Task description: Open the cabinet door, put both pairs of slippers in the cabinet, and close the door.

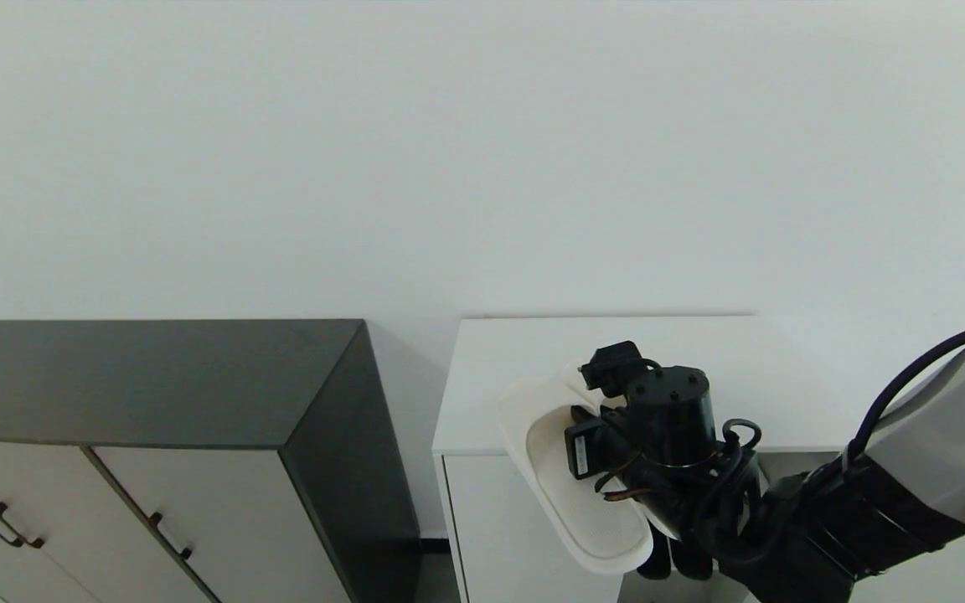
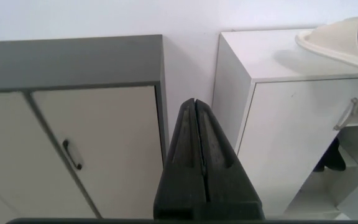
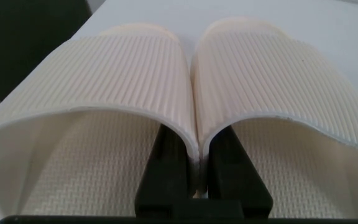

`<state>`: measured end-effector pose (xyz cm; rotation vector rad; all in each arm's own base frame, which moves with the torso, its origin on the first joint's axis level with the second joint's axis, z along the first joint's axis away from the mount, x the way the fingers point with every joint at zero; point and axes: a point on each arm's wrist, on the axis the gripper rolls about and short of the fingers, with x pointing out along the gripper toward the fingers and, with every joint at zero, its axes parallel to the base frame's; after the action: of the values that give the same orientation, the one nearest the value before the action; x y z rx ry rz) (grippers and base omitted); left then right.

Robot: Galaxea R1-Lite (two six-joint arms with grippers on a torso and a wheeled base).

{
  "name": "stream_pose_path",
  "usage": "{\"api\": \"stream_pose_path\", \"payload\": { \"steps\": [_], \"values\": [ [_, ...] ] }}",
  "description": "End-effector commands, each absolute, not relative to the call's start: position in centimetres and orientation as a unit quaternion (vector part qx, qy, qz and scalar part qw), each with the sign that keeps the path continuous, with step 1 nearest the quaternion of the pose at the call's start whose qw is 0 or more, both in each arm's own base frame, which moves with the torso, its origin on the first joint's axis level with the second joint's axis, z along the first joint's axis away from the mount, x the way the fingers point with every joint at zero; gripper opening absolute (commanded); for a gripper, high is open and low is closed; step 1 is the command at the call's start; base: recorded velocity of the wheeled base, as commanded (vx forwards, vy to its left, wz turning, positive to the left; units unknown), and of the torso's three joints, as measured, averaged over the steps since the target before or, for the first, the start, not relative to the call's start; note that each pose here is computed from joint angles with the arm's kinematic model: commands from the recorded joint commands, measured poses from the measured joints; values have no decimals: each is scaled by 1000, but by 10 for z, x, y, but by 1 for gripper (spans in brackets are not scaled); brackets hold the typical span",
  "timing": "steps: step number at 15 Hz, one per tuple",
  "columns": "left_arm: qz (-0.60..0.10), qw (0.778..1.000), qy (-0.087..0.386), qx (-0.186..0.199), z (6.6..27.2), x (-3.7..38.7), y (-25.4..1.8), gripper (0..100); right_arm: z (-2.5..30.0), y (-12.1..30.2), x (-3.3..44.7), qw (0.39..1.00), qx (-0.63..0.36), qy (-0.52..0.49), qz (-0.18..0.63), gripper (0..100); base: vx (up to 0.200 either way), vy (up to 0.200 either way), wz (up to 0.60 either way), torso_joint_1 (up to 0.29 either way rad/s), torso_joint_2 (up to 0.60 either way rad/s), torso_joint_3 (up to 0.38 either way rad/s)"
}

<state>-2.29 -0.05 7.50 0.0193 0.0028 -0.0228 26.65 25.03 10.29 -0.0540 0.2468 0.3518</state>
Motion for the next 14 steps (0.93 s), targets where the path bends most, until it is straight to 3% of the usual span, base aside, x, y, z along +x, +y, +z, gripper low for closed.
{"api": "stream_pose_path", "payload": {
  "steps": [1, 8, 14],
  "values": [
    [-11, 1000, 2, 9, 75, -23, -1, 0, 102, 250, 266, 977, -27, 123, 174, 0, -200, 0, 0, -2, 7, -2],
    [-11, 1000, 2, 9, 75, -23, -1, 0, 100, 254, 261, 976, -31, 124, 174, 0, -200, 0, 0, 2, 3, -1],
    [-11, 1000, 2, 9, 75, -23, -1, 0, 100, 255, 261, 976, -31, 125, 174, 0, 0, 0, 0, 0, 0, 0]
  ]
}}
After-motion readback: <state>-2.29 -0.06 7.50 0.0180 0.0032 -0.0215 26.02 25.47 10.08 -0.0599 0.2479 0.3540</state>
